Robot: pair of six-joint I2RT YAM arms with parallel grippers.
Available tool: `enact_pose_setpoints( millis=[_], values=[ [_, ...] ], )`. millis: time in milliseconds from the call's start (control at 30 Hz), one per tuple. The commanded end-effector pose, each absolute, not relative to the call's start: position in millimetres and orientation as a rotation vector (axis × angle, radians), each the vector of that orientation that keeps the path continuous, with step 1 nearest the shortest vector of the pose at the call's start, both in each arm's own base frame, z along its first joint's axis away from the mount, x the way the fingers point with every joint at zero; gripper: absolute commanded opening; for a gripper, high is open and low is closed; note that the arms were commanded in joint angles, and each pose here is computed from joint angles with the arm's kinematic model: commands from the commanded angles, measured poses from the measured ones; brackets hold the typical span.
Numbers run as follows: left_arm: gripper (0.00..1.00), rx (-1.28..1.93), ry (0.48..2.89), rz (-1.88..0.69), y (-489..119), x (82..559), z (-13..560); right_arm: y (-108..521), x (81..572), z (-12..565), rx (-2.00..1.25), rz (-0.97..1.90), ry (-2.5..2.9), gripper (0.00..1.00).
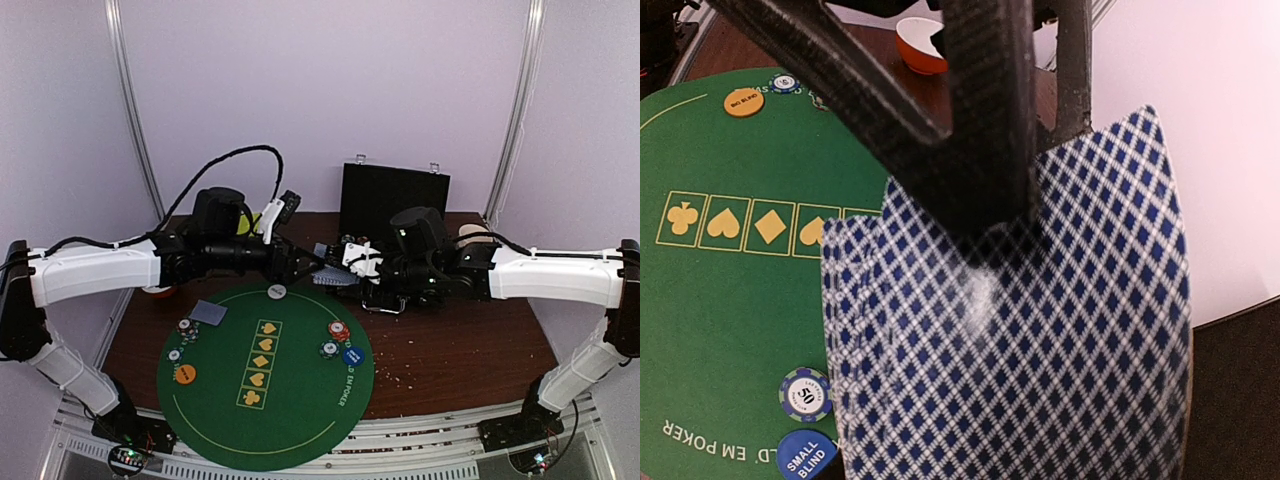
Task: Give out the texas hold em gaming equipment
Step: Pick up the poker card from the face-down deck piles.
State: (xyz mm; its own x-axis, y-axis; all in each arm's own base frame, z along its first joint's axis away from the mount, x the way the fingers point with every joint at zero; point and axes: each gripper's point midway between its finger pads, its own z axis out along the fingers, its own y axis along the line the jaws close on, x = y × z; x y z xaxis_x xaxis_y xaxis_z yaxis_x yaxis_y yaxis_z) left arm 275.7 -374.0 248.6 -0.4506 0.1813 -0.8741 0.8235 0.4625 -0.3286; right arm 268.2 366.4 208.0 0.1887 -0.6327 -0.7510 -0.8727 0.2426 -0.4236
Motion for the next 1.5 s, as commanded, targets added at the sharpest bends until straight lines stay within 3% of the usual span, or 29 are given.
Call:
enact_pose_setpoints(
  millis=[0,100,233,333,500,600,967,1467],
  values=[
    [0.7,0.847,1.815,-0.988,-370,275,276,371,268,223,-1.444,0.317,1.496,0.47],
    [0.54,0.844,1.799,-1.005,-370,274,281,370,268,223,-1.443,0.316,1.495,0.47],
    [0.23,0.882,1.806,-1.052,-377,269,278,370,268,222,-1.445,0.311,1.495,0.47],
    [0.09,0.918,1.777,-1.099,-381,262,279,370,269,223,-1.442,0.315,1.495,0.47],
    [0.07,0.93,1.74,-1.114,-380,258,285,370,269,223,-1.441,0.312,1.492,0.47],
    [0.0,0.933,1.735,-1.117,-380,257,285,370,269,222,-1.443,0.308,1.493,0.47],
    [0.0,0.919,1.743,-1.014,-360,257,286,366,270,220,-1.445,0.29,1.499,0.47],
    [0.0,0.869,1.699,-1.086,-326,236,309,352,282,209,-1.412,0.271,1.546,0.47]
  ],
)
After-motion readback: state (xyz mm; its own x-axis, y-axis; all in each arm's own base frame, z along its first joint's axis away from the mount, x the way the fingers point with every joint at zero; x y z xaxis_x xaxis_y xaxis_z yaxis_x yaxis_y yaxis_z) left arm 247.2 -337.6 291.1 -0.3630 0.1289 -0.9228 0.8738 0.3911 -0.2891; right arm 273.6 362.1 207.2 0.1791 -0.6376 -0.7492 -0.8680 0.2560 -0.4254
